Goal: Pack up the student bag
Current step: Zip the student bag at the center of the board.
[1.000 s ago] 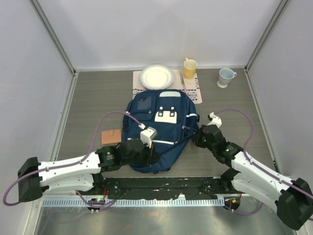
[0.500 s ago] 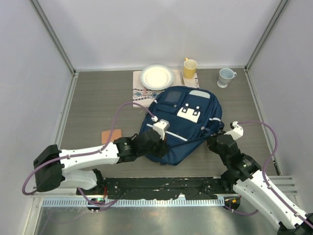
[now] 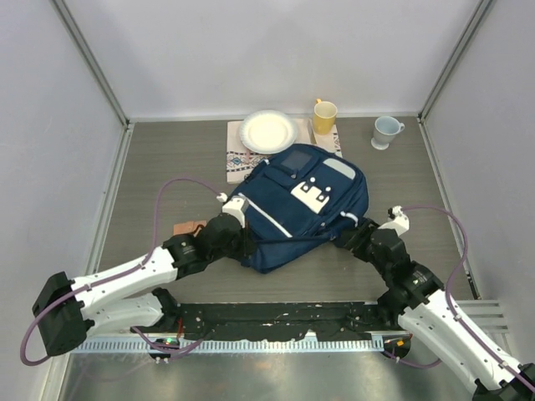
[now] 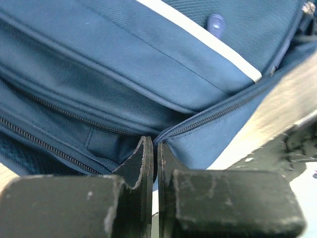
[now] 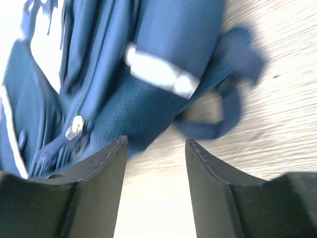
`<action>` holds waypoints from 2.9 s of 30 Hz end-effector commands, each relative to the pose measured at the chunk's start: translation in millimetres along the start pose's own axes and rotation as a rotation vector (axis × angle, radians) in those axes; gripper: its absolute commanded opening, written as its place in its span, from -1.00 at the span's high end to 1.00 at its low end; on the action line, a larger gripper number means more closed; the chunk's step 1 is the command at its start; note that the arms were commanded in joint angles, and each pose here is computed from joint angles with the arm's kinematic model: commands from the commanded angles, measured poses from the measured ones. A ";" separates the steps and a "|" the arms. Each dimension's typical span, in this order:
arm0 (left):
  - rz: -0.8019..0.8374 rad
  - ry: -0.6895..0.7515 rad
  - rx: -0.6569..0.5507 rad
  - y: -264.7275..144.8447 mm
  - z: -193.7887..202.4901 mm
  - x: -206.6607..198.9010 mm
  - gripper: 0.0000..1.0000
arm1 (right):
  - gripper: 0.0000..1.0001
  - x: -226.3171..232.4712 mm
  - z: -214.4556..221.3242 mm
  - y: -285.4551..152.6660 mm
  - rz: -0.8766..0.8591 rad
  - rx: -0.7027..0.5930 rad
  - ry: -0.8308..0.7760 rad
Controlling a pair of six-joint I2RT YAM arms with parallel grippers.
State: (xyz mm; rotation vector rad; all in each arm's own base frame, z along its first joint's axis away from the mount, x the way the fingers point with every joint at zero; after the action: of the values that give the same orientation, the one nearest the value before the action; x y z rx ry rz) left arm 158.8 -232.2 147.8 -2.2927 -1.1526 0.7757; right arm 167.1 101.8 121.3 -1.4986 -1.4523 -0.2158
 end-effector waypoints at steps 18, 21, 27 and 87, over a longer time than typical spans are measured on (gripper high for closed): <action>0.020 -0.130 -0.132 -46.6 -10.2 11.4 -0.78 | -0.29 63.4 -27.0 18.9 -0.109 -0.036 0.018; 0.053 -0.118 -0.091 -41.8 -10.3 3.3 -0.79 | -0.31 75.7 -22.6 26.2 -0.157 -0.004 0.043; 0.109 -0.113 -0.066 -31.5 -14.7 -9.8 -0.79 | -0.33 91.0 -25.7 36.0 -0.176 -0.003 0.064; -0.012 -0.290 -0.103 22.0 -55.4 3.4 -0.46 | 0.98 10.4 -9.2 19.0 -0.056 -0.096 0.253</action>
State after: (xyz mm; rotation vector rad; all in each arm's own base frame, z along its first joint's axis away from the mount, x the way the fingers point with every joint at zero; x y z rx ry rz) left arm 217.8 -249.7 153.0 -2.2278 -1.3410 0.9684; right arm 191.8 106.4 124.6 -1.4286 -1.3024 -0.5382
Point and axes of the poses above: each gripper's point midway between its finger pads, its own y axis out along the fingers, its own x axis along the line the jaws close on, z = x × y, the point moved 4 cm from there along -y, back along the fingers, and after that the axes turned 12 degrees about y, right-handed, at the moved point
